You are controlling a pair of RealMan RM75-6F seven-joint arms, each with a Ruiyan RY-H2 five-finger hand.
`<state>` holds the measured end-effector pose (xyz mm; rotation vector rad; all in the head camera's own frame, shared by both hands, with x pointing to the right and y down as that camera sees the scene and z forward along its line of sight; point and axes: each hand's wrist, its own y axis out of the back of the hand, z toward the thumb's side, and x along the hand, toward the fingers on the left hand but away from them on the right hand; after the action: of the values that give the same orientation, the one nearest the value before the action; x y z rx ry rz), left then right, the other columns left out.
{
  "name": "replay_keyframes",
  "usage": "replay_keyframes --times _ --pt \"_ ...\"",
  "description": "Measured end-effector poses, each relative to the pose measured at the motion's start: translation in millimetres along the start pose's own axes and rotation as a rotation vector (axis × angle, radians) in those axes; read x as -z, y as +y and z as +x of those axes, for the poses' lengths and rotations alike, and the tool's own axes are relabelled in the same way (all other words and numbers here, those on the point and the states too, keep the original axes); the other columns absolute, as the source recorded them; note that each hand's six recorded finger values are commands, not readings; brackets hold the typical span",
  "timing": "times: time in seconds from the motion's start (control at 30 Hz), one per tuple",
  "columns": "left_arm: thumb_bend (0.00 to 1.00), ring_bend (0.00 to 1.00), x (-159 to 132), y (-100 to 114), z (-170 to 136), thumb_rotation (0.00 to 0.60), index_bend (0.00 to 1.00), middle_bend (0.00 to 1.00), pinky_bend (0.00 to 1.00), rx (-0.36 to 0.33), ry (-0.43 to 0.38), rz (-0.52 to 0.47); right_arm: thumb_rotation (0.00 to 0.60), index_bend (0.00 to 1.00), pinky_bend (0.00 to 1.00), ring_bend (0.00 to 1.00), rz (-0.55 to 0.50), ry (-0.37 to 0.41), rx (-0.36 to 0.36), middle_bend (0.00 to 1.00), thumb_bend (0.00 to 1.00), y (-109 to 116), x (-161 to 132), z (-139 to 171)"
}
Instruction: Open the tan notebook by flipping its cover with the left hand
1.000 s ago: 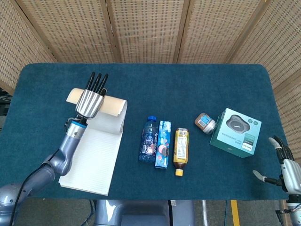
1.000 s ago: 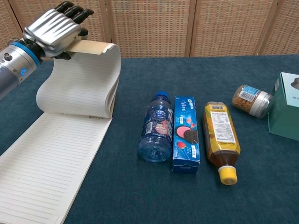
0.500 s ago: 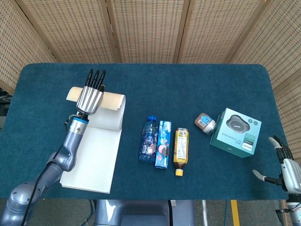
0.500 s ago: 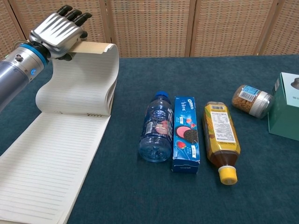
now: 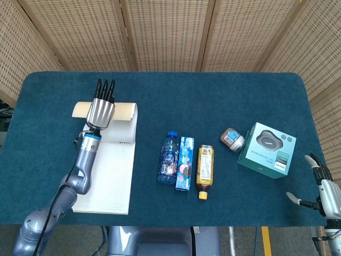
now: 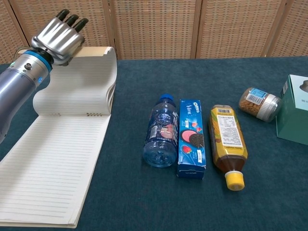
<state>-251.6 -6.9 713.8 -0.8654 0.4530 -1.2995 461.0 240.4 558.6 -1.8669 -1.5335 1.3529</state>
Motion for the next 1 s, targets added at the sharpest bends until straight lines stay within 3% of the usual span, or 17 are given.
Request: replay_keyframes --times 0.27,0.53,0.73,0.9,1.0 --pt "0.37 0.00 0 -8 -2 0.600 0.09 0.00 0.00 0.044 0.013 0.039 0.600 0.01 0.00 0.00 -0.001 0.003 0.003 0.00 0.05 0 -1 0" --pt "0.36 0.00 4 -8 -3 0.600 0.08 0.00 0.00 0.049 0.029 0.030 0.600 0.01 0.00 0.00 0.000 0.003 0.000 0.00 0.05 0 -1 1" --pt "0.30 0.00 4 -2 -6 0.600 0.08 0.00 0.00 0.040 0.047 -0.077 0.600 0.01 0.00 0.00 0.001 0.002 -0.002 0.00 0.05 0 -1 0" --pt "0.12 0.00 0 6 -16 0.600 0.08 0.00 0.00 0.031 0.050 -0.218 0.600 0.01 0.00 0.00 0.004 0.004 -0.001 0.00 0.05 0 -1 0" --pt "0.08 0.00 1 13 -26 0.600 0.08 0.00 0.00 0.019 0.052 -0.310 0.600 0.01 0.00 0.00 0.010 0.005 -0.002 0.00 0.05 0 -1 1"
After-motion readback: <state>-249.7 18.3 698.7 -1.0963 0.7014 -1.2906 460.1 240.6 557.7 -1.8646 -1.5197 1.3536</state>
